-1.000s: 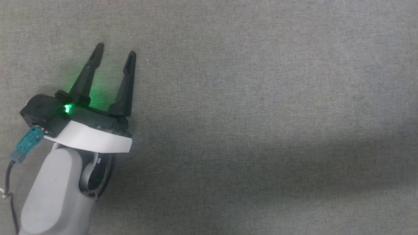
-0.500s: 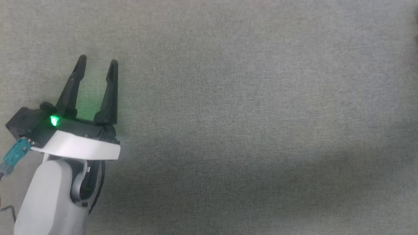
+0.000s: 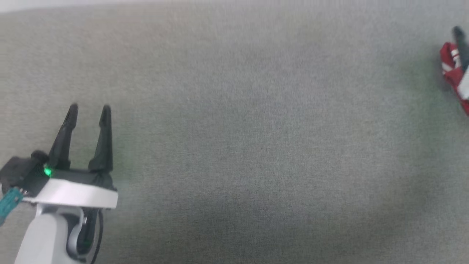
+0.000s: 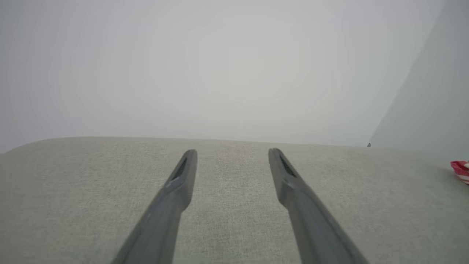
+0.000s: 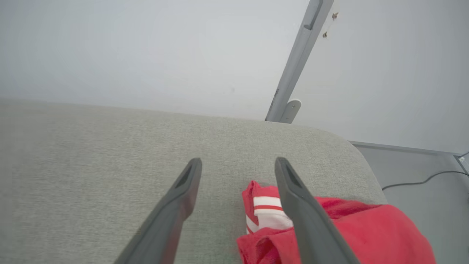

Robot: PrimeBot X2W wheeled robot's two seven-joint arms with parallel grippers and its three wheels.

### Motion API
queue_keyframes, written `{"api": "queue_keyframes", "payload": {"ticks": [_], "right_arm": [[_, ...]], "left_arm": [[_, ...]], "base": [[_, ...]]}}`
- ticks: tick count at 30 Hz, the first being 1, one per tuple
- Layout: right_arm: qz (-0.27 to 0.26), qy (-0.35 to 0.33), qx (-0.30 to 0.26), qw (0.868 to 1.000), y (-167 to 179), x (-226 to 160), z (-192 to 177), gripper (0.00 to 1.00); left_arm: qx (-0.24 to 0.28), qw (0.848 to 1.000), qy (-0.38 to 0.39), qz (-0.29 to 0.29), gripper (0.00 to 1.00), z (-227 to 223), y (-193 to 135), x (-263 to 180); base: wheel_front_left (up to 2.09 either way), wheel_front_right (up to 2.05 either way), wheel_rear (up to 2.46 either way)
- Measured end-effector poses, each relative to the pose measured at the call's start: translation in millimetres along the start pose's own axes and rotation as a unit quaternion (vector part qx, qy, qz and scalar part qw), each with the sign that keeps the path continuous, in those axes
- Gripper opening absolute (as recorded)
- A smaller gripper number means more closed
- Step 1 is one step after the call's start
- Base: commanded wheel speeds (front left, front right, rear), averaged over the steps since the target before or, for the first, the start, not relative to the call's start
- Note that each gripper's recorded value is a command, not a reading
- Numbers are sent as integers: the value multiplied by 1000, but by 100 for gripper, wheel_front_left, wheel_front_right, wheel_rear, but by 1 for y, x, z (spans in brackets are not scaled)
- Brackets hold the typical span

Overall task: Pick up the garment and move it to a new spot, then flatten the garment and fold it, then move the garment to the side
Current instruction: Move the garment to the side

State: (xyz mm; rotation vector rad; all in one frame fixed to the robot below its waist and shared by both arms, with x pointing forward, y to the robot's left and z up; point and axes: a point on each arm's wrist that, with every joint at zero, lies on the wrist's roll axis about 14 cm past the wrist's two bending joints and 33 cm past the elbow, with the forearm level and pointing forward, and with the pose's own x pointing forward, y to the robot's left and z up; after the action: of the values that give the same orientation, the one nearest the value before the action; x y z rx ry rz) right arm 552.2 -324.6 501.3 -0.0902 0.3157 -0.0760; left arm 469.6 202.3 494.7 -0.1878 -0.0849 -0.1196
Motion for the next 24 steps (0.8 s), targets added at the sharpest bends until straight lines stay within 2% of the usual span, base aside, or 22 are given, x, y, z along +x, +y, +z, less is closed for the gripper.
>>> {"api": "queue_keyframes", "payload": {"ticks": [11,19,24], "right_arm": [[46,-111,37,992,48,-45,5,100],[61,-126,37,989,64,-85,-19,100],[62,-156,30,985,66,-105,-12,100]], "left_arm": [[20,999,-12,49,100,29,29,-55],[25,996,-19,82,100,42,46,-94],[27,996,-11,87,100,40,48,-109]], "base": [[0,0,0],[0,0,0],[0,0,0]]}}
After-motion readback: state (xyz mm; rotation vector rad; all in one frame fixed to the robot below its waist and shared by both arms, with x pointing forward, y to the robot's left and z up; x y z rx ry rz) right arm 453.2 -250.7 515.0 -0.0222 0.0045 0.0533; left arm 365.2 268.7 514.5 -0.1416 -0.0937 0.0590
